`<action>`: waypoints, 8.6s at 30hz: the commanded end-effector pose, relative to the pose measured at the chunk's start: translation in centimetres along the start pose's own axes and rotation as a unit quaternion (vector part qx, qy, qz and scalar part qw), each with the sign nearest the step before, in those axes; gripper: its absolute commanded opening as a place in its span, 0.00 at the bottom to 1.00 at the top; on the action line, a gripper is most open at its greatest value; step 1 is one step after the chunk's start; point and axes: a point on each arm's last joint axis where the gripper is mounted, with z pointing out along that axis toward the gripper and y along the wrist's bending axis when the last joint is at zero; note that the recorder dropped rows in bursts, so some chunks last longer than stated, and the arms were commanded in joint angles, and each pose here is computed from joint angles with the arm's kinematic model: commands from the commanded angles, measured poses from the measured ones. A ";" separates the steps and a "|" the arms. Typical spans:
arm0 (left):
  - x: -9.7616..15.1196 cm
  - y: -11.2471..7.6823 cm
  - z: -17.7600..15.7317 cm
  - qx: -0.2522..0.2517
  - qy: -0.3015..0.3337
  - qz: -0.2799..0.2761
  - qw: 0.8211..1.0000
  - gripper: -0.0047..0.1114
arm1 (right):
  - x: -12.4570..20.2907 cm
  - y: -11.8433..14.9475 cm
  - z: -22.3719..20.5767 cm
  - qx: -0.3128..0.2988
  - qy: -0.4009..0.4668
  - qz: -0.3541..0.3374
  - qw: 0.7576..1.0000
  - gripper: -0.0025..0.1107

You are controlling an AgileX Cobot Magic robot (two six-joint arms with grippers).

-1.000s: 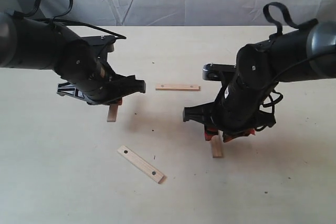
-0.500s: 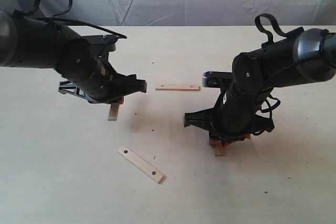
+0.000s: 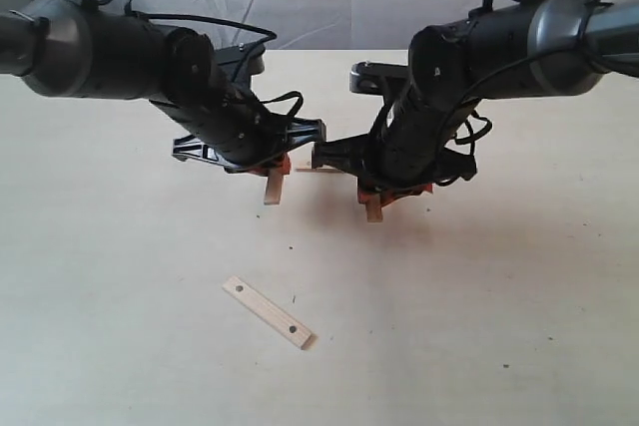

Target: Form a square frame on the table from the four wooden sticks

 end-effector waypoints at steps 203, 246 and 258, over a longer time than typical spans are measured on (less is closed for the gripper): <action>-4.2 7.1 -6.0 -0.070 -0.030 0.011 0.997 0.04 | -6.8 -0.9 6.0 0.030 0.054 -0.115 0.991 0.33; -4.1 7.2 -6.0 -0.071 -0.025 0.011 0.997 0.04 | -7.7 0.4 -2.3 0.024 0.037 -0.111 0.993 0.02; -4.1 7.2 -6.0 -0.071 -0.024 0.011 0.997 0.04 | -2.6 -2.2 3.8 0.033 0.093 -0.070 0.993 0.03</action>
